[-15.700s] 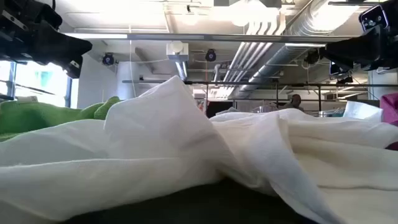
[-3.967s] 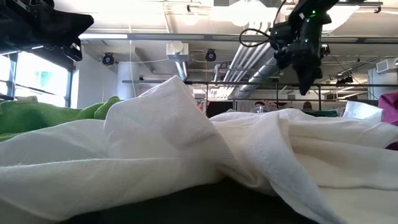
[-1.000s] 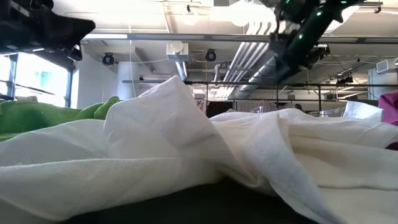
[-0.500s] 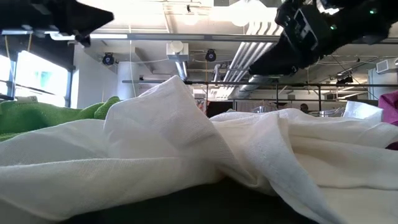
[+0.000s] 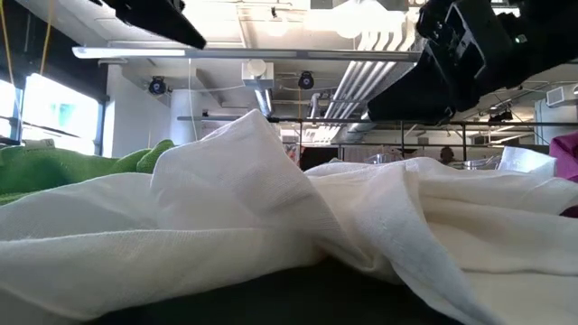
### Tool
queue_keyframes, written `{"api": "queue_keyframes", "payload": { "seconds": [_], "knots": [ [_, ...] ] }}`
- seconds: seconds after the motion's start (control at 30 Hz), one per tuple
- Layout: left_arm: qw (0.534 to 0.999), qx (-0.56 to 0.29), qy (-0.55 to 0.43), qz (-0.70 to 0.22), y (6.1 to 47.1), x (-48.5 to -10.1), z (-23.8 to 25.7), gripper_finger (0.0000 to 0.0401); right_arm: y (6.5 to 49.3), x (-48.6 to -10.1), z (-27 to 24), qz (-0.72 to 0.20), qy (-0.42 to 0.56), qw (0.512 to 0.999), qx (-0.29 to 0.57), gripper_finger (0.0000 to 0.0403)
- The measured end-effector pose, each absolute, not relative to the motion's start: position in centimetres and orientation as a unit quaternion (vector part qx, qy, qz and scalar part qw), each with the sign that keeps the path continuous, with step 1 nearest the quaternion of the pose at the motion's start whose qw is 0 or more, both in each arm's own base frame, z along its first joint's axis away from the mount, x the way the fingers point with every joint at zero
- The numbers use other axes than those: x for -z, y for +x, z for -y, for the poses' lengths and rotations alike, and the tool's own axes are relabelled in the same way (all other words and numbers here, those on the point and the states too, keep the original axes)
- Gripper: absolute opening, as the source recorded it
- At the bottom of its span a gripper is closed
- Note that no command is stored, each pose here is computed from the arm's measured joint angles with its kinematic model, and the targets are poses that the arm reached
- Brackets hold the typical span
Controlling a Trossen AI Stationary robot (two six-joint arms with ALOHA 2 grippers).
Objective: Sort towels by color in basket
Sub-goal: Put the light green towel into the bottom transparent bin
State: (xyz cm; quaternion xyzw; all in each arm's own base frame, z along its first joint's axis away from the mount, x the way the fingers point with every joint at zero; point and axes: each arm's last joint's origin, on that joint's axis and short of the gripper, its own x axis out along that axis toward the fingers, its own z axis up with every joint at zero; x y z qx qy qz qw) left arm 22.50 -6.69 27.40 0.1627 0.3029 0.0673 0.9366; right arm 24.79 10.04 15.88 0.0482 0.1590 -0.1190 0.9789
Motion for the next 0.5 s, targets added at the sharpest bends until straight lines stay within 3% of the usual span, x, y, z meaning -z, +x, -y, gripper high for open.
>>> {"api": "queue_keyframes", "payload": {
  "seconds": [0.3,0.5],
  "knots": [
    [0.889,-0.055,0.202,-0.407,26.3,-25.3,10.1,0.0006,25.7,-13.6,-11.0,-0.146,0.071,0.979,0.120,0.0108],
    [0.868,-0.031,0.174,-0.464,26.9,-22.8,11.2,0.0072,25.9,-12.6,-11.2,-0.154,0.085,0.978,0.116,0.0108]
  ]
}}
